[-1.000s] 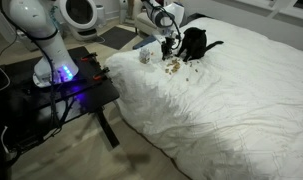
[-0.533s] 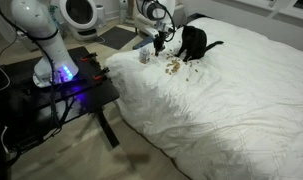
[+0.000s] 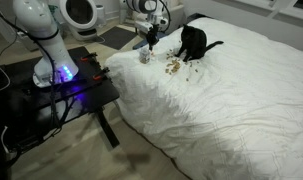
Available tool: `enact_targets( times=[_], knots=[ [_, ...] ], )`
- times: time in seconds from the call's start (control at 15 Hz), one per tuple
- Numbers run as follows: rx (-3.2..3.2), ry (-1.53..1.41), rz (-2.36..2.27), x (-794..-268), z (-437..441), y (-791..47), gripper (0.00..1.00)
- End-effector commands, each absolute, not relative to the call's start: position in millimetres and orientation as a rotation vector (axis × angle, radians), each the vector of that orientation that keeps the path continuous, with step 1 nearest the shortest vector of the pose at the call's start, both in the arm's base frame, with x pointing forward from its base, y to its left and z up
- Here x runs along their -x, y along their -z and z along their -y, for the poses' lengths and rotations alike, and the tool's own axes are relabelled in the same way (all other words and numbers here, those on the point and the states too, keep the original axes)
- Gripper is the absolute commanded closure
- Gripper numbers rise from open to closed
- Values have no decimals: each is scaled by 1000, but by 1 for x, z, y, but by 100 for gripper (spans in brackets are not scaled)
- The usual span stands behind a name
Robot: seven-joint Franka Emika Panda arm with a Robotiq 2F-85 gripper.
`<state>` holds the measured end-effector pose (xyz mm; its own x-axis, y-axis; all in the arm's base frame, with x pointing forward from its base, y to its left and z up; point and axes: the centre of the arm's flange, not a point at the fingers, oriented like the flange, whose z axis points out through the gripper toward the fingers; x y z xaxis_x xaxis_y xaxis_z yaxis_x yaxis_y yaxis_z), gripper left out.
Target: Pick some objects from the bed and put them in the clear bottle
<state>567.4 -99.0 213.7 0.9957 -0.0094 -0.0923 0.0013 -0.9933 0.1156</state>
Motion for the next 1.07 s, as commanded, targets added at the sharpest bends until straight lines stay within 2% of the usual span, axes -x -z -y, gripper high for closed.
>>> enact_targets(
  times=[0.0, 1.0],
  knots=[
    [-2997, 90, -82, -552, 78, -228, 100],
    [-3028, 67, -327, -548, 25, -210, 100]
  ],
)
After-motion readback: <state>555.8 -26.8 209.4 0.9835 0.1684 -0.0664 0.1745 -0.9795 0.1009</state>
